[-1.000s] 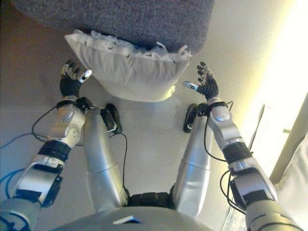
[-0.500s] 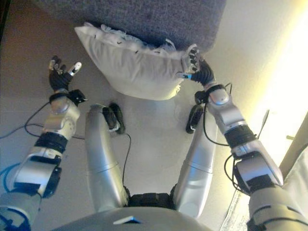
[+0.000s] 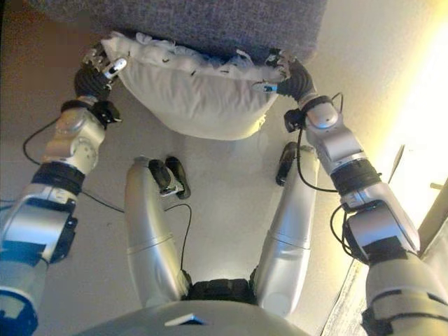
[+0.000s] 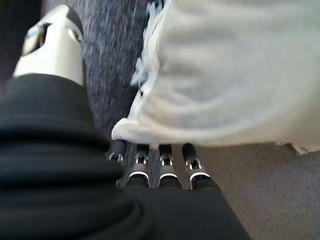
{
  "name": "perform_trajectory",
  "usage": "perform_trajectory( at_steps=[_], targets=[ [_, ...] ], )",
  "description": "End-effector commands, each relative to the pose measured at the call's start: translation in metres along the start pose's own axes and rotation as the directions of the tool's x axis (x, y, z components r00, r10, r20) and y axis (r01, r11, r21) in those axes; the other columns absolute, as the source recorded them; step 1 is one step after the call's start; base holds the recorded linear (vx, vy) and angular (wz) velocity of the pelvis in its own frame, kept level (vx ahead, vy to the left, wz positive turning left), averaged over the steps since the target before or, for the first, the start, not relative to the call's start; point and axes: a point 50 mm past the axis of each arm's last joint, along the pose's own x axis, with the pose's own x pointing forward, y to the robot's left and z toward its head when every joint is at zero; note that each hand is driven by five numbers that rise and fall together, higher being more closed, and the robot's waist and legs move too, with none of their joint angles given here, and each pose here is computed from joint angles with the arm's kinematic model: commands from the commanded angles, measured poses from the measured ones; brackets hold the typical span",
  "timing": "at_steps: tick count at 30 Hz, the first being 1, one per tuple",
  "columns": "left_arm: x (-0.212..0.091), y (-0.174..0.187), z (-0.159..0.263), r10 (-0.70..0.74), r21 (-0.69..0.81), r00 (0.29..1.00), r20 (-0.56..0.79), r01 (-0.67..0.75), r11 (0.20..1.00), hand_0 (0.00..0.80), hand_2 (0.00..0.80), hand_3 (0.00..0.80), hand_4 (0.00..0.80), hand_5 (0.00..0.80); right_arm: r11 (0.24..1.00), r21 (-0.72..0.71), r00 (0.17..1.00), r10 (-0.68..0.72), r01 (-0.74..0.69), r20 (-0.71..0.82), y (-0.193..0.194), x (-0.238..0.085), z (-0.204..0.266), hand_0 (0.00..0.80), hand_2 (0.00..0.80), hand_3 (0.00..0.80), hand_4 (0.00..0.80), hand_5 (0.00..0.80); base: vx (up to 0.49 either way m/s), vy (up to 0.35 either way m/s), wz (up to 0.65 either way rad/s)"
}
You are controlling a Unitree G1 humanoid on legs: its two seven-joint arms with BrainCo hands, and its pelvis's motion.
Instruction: Pick up the cushion and take it to the sofa
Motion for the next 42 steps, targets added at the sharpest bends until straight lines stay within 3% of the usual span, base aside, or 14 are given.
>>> perform_trajectory(
  at_steps=[1, 11, 25, 35, 36, 37, 38, 39, 42],
  targets=[
    [0.006, -0.001, 0.013, -0.053, -0.04, 0.998, 0.032, 0.054, 0.998, 0.0, 0.0, 0.0, 0.0, 0.0, 0.998, -0.057, 0.997, 0.012, -0.007, 0.079, -0.004, 0.007, 0.026, 0.0, 0.0, 0.0, 0.0, 0.0, 0.034, 0.118, -0.05],
    [0.007, -0.002, 0.013, -0.049, -0.028, 0.998, 0.027, 0.05, 0.998, 0.0, 0.0, 0.0, 0.0, 0.0, 0.985, -0.171, 0.997, -0.014, 0.027, 0.077, -0.019, 0.005, 0.033, 0.0, 0.0, 0.0, 0.0, 0.0, 0.011, 0.074, -0.06],
    [0.009, 0.0, 0.009, 0.0, -0.006, 1.0, 0.0, 0.0, 1.0, 0.0, 0.0, 0.0, 0.0, 0.0, 0.946, -0.312, 0.995, 0.101, -0.092, 0.015, -0.014, 0.006, 0.032, 0.0, 0.0, 0.0, 0.0, 0.0, 0.0, 0.004, -0.01],
    [0.017, -0.042, 0.029, -0.222, 0.003, 0.974, 0.052, 0.222, 0.975, 0.0, 0.0, 0.0, 0.0, 0.0, 0.914, -0.359, 0.982, 0.184, -0.186, -0.041, 0.008, 0.017, 0.042, 0.0, 0.0, 0.0, 0.0, 0.0, -0.001, -0.003, 0.0],
    [0.018, -0.048, 0.031, -0.252, 0.008, 0.966, 0.053, 0.252, 0.968, 0.333, 0.333, 0.333, 0.333, 0.333, 0.911, -0.363, 0.981, 0.19, -0.195, -0.049, 0.01, 0.019, 0.044, 0.0, 0.0, 0.0, 0.0, 0.0, 0.0, 0.0, 0.0],
    [0.019, -0.053, 0.033, -0.272, 0.014, 0.961, 0.059, 0.272, 0.962, 0.543, 0.543, 0.543, 0.543, 0.543, 0.909, -0.366, 0.98, 0.192, -0.198, -0.054, 0.013, 0.022, 0.046, 0.21, 0.21, 0.21, 0.21, 0.21, 0.0, 0.0, 0.0],
    [0.019, -0.057, 0.034, -0.288, 0.017, 0.955, 0.065, 0.288, 0.958, 0.8, 0.8, 0.8, 0.8, 0.8, 0.908, -0.374, 0.981, 0.184, -0.191, -0.053, 0.015, 0.024, 0.047, 0.64, 0.64, 0.64, 0.64, 0.64, 0.0, 0.0, 0.0],
    [0.02, -0.062, 0.037, -0.309, 0.023, 0.948, 0.075, 0.308, 0.951, 0.8, 0.8, 0.8, 0.8, 0.8, 0.908, -0.38, 0.984, 0.171, -0.175, -0.044, 0.017, 0.027, 0.05, 0.8, 0.8, 0.8, 0.8, 0.8, -0.029, -0.031, 0.03],
    [0.022, -0.072, 0.045, -0.334, 0.044, 0.938, 0.097, 0.331, 0.942, 0.8, 0.8, 0.8, 0.8, 0.8, 0.916, -0.374, 0.989, 0.146, -0.146, -0.028, 0.021, 0.032, 0.057, 0.8, 0.8, 0.8, 0.8, 0.8, -0.037, -0.055, 0.08]
  ],
)
